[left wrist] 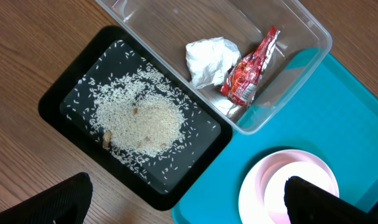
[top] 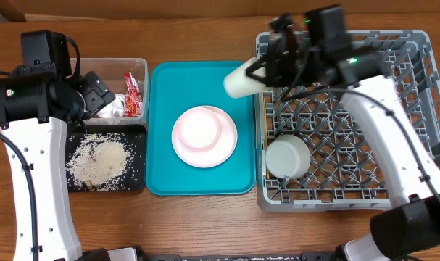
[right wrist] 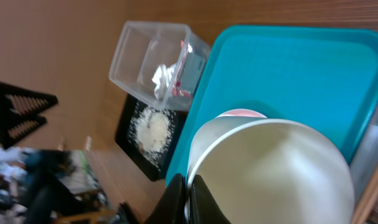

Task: Sort waste into correct bins and load items into the dishwasher
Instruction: 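Lift the white cup and carry it to the rack's upper left, then turn the cup upright, place it in the rack, open the gripper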

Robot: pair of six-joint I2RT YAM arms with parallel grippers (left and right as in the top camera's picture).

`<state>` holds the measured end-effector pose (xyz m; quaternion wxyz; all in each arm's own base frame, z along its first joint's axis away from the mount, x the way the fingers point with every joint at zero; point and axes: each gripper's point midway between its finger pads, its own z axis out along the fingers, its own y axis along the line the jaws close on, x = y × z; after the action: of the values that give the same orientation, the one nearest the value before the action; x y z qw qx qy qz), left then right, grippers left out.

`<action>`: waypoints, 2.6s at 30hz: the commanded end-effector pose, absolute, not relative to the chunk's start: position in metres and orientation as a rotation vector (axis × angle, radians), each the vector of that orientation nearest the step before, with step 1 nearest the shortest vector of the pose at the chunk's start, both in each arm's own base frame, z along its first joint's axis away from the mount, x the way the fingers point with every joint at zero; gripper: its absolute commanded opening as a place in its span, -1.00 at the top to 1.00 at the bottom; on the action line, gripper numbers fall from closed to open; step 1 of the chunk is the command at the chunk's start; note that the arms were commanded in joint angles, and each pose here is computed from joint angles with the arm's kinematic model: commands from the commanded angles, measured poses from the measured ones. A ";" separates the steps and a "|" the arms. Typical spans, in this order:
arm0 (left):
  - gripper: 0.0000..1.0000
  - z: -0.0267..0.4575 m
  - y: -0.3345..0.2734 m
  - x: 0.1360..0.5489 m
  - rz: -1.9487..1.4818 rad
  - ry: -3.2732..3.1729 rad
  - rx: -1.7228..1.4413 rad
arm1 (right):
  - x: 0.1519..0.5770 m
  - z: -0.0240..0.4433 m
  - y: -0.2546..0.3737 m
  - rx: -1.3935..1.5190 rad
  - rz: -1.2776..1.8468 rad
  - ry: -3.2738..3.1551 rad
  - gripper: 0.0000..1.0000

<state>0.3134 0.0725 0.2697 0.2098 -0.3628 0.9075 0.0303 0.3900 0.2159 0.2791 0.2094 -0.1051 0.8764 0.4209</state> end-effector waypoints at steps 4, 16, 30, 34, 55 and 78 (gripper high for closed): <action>-1.00 0.270 0.073 0.314 0.090 2.528 -0.993 | 0.387 0.321 0.182 -0.319 1.383 2.277 0.92; -1.00 0.270 0.073 0.314 0.091 2.529 -0.993 | 0.388 0.284 0.161 -0.268 1.524 2.271 0.92; -1.00 0.270 0.073 0.314 0.090 2.528 -0.993 | 0.379 0.196 0.163 -0.254 1.546 2.289 0.92; -1.00 0.270 0.073 0.314 0.090 2.528 -0.993 | 0.374 0.185 0.162 -0.234 1.558 2.310 0.92; -1.00 0.270 0.073 0.314 0.090 2.528 -0.993 | 0.384 0.176 0.165 -0.317 1.543 2.233 0.92; -1.00 0.270 0.073 0.314 0.090 2.528 -0.993 | 0.397 0.127 0.138 -0.197 1.360 2.388 0.92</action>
<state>0.3134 0.0725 0.2697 0.2098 -0.3628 0.9075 0.0303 0.3886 0.1529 0.1579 0.1835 -0.0849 0.8095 0.5513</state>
